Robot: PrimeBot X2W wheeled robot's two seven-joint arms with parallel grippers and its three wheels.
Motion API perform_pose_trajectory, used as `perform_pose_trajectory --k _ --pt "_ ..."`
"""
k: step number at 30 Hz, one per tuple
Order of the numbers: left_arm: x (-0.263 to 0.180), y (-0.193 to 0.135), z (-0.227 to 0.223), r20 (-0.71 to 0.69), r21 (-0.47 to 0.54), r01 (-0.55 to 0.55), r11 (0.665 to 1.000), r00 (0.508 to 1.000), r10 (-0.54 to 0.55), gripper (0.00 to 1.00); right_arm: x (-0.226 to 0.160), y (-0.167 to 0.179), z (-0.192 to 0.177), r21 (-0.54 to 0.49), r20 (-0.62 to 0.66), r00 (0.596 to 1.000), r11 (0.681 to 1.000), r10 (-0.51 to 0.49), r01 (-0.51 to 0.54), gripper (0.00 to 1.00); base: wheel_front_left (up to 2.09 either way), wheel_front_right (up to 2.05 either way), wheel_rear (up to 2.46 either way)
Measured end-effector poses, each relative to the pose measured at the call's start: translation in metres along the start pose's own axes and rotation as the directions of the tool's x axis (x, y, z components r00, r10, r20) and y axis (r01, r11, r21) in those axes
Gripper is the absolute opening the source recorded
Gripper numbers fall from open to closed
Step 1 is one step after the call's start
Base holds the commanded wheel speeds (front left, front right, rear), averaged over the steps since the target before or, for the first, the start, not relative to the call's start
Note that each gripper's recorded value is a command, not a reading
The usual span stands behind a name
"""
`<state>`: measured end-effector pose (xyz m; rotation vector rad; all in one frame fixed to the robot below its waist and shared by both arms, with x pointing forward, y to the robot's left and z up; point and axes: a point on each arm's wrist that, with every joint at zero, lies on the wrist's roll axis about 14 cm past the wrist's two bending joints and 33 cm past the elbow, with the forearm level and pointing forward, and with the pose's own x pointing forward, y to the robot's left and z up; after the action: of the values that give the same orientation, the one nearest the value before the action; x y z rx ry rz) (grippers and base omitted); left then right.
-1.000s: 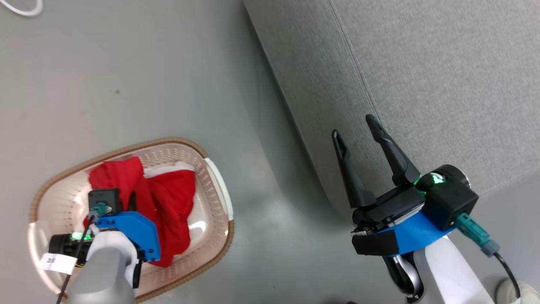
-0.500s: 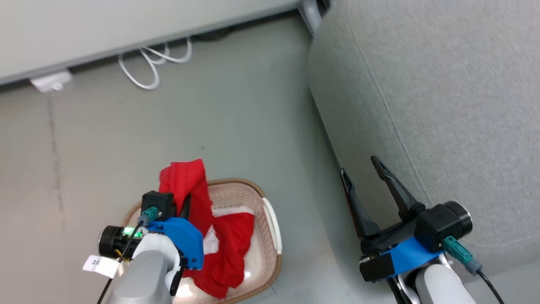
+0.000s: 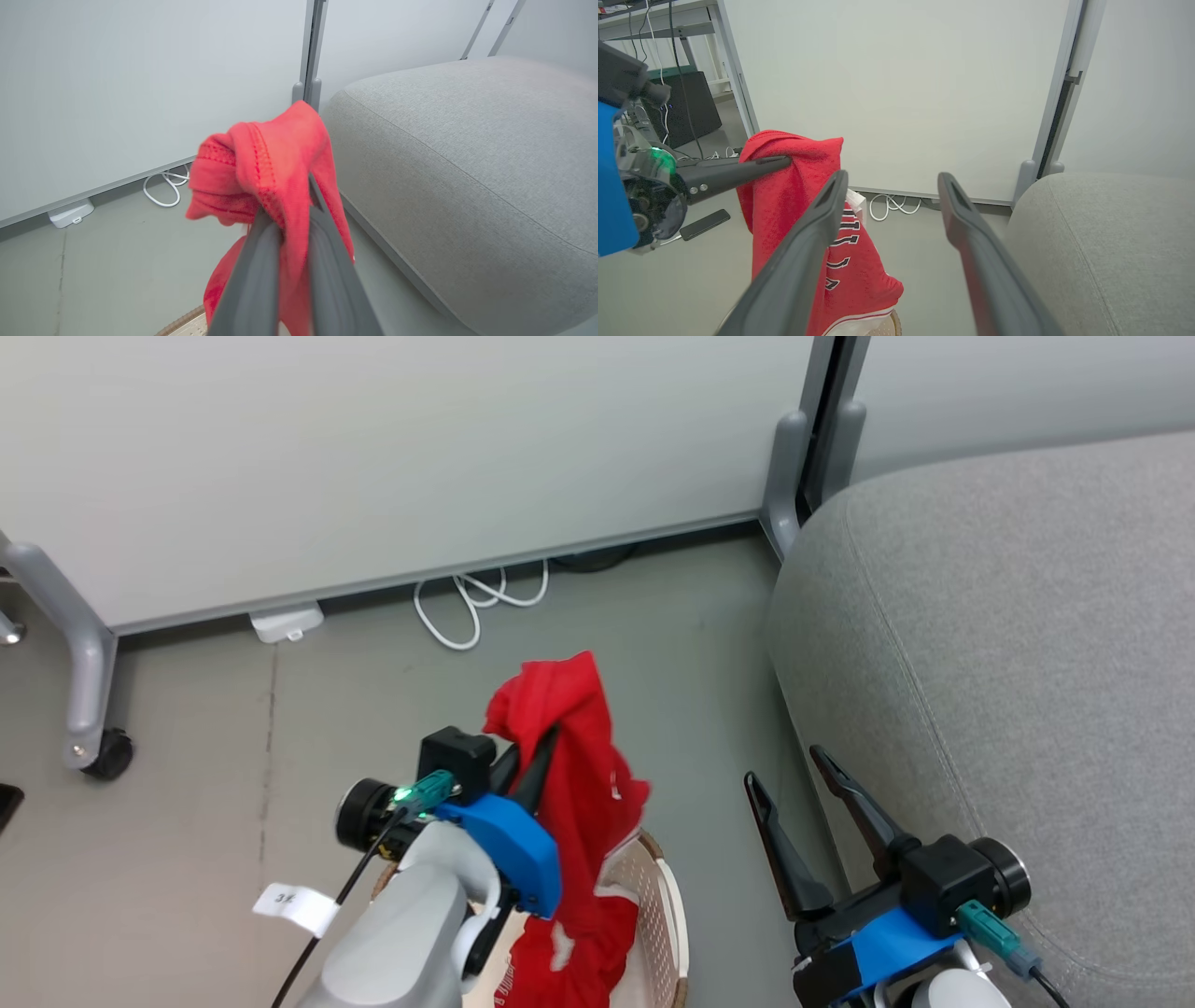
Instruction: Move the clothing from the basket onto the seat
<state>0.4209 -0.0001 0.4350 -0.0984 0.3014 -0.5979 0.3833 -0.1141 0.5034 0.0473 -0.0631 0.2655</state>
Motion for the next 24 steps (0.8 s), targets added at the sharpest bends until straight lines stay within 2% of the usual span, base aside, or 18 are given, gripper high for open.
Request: perform_pose_trajectory --k 13,24 --pt "-0.004 -0.069 0.092 0.190 0.122 0.156 0.980 0.966 -0.177 0.00 -0.010 0.018 0.012 -0.006 0.028 0.999 0.999 0.044 -0.044 1.00 0.00 0.00 0.00" --pt "-0.001 -0.094 0.127 0.245 0.173 0.192 0.966 0.942 -0.231 0.00 -0.011 0.023 0.013 0.000 0.029 0.998 0.999 0.055 -0.055 1.00 0.00 0.00 0.00"
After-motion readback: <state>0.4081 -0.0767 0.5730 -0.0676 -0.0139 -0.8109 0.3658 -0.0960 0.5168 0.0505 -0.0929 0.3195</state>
